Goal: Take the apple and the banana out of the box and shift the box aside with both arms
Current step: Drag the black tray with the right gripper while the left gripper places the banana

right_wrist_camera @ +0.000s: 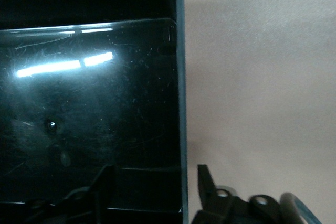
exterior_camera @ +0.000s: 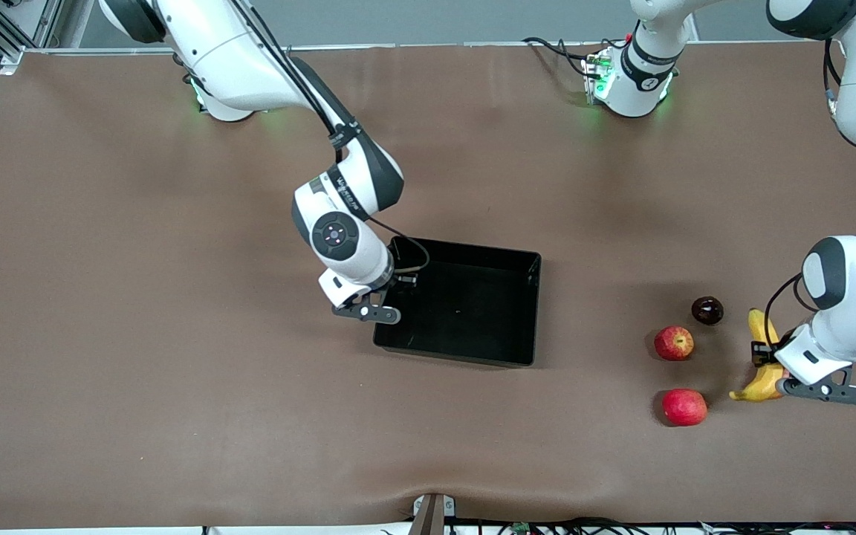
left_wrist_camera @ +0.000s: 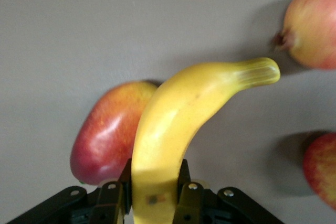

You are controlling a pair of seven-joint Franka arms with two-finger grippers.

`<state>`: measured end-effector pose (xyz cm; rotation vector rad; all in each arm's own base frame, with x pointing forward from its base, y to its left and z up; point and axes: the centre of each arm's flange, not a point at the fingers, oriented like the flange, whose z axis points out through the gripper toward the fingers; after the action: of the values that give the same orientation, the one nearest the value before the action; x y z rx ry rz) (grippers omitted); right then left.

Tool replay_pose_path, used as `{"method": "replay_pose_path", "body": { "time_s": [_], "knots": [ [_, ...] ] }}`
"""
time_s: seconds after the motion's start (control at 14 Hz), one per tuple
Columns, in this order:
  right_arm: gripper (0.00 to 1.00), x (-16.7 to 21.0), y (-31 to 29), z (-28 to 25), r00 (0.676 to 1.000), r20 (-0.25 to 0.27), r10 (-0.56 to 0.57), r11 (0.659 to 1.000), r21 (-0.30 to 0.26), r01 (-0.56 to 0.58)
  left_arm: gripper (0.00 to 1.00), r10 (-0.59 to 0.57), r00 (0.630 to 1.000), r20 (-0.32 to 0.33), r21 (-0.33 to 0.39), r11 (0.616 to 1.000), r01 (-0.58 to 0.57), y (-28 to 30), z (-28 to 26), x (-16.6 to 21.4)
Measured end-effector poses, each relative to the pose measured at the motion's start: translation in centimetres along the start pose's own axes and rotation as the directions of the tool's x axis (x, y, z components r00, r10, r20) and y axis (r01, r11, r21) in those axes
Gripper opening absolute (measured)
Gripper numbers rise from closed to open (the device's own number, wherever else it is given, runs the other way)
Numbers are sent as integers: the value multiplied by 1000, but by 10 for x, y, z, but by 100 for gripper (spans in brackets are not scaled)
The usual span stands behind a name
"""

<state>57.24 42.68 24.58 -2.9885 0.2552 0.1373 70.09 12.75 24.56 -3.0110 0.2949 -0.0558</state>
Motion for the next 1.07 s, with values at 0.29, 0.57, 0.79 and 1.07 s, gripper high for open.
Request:
{"method": "replay_pose_path", "body": {
  "time_s": [0.29,0.57,0.79,1.07],
  "knots": [
    [19,8,8,-2,1000,-8,16,1000,-6,-17,35,36,999,41,-23,999,-35,18,26,-16],
    [6,17,19,-22,998,36,41,998,-45,-39,35,68,997,44,-6,998,-68,21,40,-25],
    [6,39,59,-86,993,72,96,993,-71,-91,35,69,997,42,0,998,-69,18,40,-26],
    [6,75,149,-169,990,103,92,993,-82,-83,36,76,996,37,0,997,-76,22,39,-24]
  ]
}}
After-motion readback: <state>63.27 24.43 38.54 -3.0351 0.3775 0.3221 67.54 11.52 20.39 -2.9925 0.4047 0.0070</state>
